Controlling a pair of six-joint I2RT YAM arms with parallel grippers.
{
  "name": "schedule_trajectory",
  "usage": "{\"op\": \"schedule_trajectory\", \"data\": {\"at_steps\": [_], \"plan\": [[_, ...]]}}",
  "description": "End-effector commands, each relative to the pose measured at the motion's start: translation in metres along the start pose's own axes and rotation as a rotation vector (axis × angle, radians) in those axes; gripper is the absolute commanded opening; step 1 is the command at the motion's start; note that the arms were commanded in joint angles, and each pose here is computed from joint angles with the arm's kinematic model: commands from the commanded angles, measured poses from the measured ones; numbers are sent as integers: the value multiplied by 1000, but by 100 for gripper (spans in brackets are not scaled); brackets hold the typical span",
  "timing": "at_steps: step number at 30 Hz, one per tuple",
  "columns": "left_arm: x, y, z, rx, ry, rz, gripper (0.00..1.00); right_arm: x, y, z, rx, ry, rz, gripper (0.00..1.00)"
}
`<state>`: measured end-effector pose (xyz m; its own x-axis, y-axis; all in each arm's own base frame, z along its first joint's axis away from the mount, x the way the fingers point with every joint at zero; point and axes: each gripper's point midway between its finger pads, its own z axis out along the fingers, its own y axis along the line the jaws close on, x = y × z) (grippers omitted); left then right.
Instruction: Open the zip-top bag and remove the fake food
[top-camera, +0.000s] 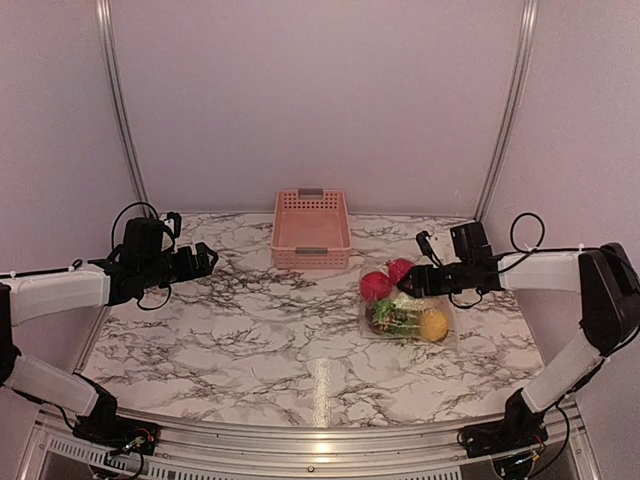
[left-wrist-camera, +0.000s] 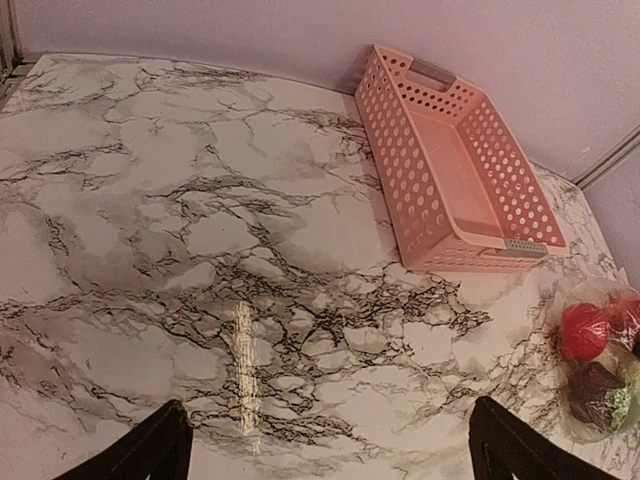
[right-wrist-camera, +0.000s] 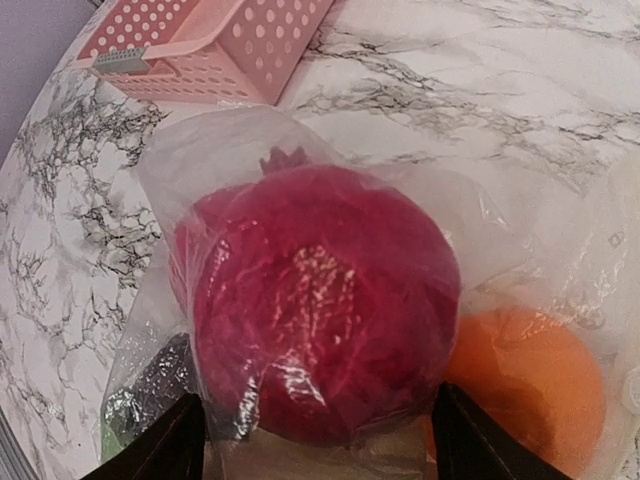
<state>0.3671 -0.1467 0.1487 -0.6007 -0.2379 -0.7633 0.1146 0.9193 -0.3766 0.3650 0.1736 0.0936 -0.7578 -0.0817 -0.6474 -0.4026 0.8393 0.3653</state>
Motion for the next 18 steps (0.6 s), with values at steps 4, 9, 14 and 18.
{"op": "schedule_trajectory", "data": {"at_steps": [4, 9, 14, 18], "plan": [[-4, -10, -9, 50, -18, 14, 99, 42, 51, -3, -121, 120, -66, 74], [-1, -18, -9, 104, -16, -17, 99, 41, 88, 12, -220, 137, -172, 74], [0, -19, -10, 114, -17, -37, 99, 35, 140, 39, -334, 166, -298, 74], [-1, -22, -13, 138, -16, -52, 99, 32, 182, 64, -396, 197, -421, 74]]}}
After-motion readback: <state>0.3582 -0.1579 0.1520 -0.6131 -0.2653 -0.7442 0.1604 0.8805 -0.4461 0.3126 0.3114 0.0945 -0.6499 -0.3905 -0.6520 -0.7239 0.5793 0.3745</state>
